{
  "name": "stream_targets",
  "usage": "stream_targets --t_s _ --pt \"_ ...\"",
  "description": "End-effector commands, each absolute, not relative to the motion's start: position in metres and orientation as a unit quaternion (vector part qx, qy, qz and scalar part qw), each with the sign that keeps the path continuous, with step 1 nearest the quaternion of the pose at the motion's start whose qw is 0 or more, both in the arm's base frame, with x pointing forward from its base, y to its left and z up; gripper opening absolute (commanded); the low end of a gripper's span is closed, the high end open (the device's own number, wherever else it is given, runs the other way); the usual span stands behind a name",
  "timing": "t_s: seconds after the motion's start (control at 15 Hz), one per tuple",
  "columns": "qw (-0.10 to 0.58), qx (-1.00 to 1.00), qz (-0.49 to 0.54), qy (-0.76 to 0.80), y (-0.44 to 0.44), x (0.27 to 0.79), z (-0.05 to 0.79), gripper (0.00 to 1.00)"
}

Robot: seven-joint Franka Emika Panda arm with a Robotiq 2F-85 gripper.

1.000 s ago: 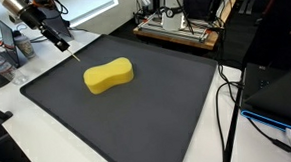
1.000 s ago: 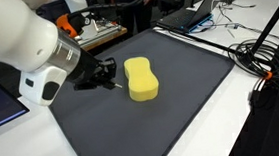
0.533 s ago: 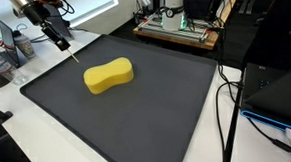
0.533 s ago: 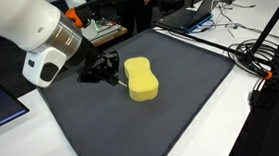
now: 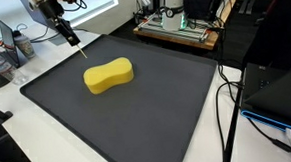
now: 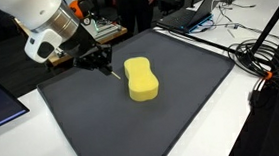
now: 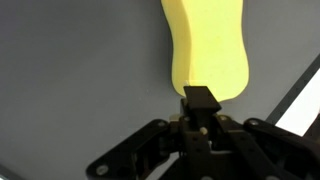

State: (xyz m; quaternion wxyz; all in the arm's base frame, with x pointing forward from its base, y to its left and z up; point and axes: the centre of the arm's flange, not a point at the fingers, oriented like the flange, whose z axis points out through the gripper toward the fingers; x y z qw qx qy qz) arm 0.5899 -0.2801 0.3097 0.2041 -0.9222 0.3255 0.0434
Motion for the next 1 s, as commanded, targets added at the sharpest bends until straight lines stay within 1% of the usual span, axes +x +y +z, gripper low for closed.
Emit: stream_targets --t_s 0.0,0.07,0.13,0.33,0.53,0.6,0.73,0.93 --pt "0.206 -0.920 0.054 0.328 -0.238 0.515 0.311 0.03" --pt "0.207 -0.922 0.060 0.322 -0.231 0.504 0.310 0.03" --pt "0.202 -0.921 0.065 0.327 -0.262 0.557 0.307 0.12" --pt "0.201 -0.922 0.075 0.323 -0.249 0.535 0.307 0.12" --pt "0.201 -0.922 0.074 0.323 -0.248 0.531 0.309 0.12" --pt "0.198 -0.923 0.082 0.320 -0.243 0.533 0.308 0.03" --pt "0.190 -0.922 0.081 0.327 -0.239 0.523 0.299 0.03" --pt "0.202 -0.912 0.080 0.348 -0.240 0.494 0.281 0.03"
